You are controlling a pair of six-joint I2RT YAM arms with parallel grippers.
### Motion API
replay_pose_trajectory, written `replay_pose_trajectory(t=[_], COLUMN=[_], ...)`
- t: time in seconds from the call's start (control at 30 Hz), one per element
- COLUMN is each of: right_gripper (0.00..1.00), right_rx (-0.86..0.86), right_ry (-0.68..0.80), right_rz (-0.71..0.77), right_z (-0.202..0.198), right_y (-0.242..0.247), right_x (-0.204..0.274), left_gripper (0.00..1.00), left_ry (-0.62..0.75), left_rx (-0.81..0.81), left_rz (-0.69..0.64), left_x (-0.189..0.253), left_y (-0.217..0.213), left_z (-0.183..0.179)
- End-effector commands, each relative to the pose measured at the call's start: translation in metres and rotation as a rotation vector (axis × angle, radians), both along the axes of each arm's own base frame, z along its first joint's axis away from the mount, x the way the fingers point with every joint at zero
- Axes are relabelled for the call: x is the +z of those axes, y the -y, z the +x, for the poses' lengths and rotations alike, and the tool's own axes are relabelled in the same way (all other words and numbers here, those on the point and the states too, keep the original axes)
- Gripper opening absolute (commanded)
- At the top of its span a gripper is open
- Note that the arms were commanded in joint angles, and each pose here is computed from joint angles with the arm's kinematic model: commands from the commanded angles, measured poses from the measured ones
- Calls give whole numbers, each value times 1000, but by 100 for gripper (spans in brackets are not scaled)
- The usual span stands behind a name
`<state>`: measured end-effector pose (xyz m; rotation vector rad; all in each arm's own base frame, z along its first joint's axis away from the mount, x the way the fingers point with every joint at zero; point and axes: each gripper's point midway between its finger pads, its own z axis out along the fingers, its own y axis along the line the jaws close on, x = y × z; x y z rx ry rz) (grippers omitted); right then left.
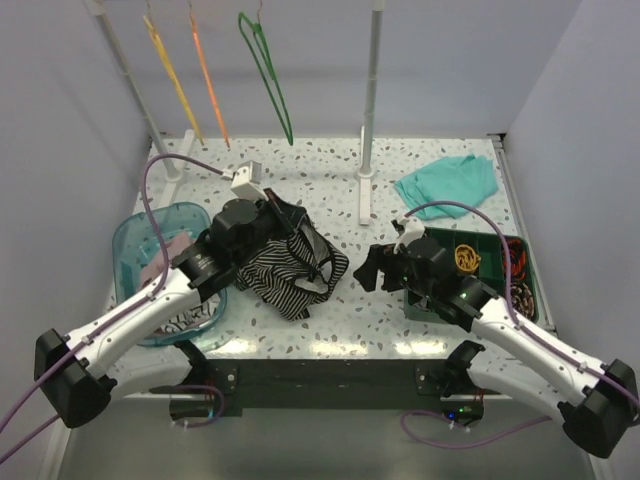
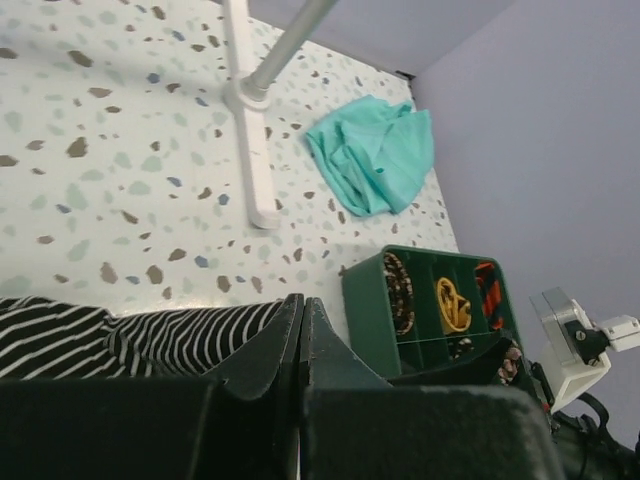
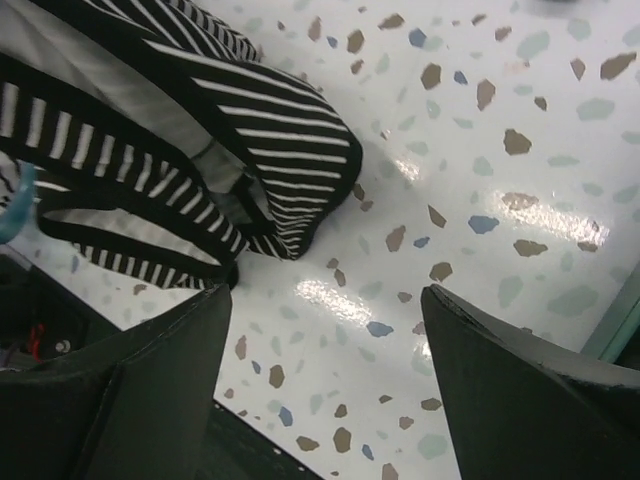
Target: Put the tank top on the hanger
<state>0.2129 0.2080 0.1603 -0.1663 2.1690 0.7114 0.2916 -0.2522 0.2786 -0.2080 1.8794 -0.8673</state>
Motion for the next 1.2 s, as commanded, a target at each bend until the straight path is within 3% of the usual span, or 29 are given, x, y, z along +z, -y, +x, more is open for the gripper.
replay_pose_trajectory(t=[0.0, 0.2, 0.27, 0.37, 0.53, 0.93, 1.03, 1.07, 1.17], right_gripper=[78, 75, 73, 68, 67, 66, 65, 65, 63], right_rx=[-11, 36, 35, -33, -159, -153, -156, -157, -166], right_ry=[17, -15, -45, -89, -78, -131, -133, -134, -130], right_rz=[4, -9, -24, -55, -74, -86, -110, -115, -117], right_z=[18, 35, 40, 48, 57, 80, 83, 83, 80], right_y=[-14, -42, -51, -49, -31, -60, -60, -58, -53], right_x=[-16, -46, -62, -80, -90, -101, -101, -101, -99], left_gripper=[4, 27, 44, 56, 55, 31, 36, 46, 61], left_ry=[27, -43, -63, -48, -15, -48, -79, -79, -71], left_rx=[122, 70, 69, 57, -155, -519, -557, -545, -444], left_rz=[127, 281, 298, 293, 394, 538, 527, 516, 497], left_x=[-26, -68, -70, -59, -47, -99, -117, -121, -127], left_y=[-36, -45, -50, -54, -19, 56, 65, 70, 73], left_z=[4, 2, 6, 9, -12, -124, -137, -134, -117])
